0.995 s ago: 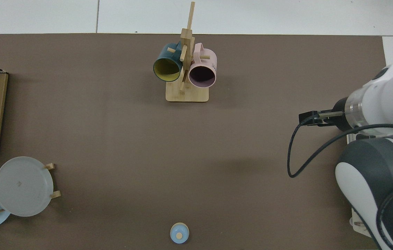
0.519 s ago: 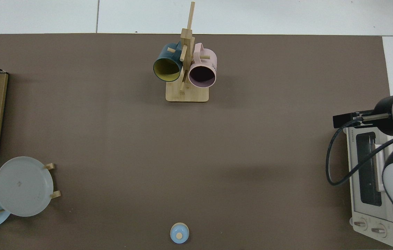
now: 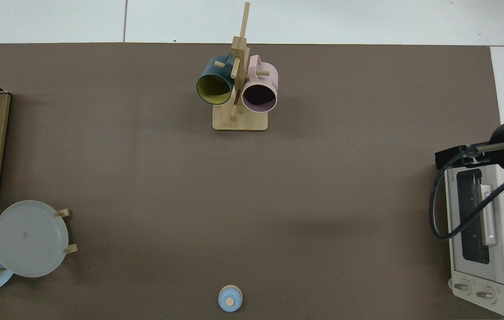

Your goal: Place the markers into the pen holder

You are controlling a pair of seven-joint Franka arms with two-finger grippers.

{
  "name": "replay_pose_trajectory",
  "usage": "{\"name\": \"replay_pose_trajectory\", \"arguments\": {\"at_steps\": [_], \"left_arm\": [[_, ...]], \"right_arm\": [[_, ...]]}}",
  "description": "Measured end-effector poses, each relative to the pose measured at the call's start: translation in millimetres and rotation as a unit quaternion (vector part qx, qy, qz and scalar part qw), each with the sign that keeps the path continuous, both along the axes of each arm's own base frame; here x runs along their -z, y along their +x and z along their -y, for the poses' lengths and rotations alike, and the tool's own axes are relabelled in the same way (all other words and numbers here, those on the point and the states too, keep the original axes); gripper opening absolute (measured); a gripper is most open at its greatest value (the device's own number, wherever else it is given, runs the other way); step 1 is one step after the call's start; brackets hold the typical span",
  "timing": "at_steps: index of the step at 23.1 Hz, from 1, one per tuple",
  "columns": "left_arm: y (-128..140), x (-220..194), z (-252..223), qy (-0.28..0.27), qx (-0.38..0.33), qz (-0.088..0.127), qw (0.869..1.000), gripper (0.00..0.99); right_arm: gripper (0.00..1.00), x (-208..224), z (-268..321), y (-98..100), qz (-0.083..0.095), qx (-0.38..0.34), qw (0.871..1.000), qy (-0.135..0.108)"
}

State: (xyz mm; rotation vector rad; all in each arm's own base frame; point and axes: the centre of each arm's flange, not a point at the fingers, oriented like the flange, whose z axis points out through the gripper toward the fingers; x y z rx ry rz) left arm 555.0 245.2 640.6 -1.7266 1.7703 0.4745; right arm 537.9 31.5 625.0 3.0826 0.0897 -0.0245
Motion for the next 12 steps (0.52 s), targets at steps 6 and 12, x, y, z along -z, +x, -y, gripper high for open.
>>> {"name": "replay_pose_trajectory", "arguments": {"at_steps": [6,12], "left_arm": [[1,9,-1,0.007,0.010,-0.008,1.000,0.185],[0,19,-1,0.005,0.018,-0.021,1.000,0.185]], "right_arm": [[1.00,-8,1,-3.4,-0.004,0.001,1.000,0.000],[1.00,-1,0,-9.9,-0.024,0.003,1.000,0.016]]}}
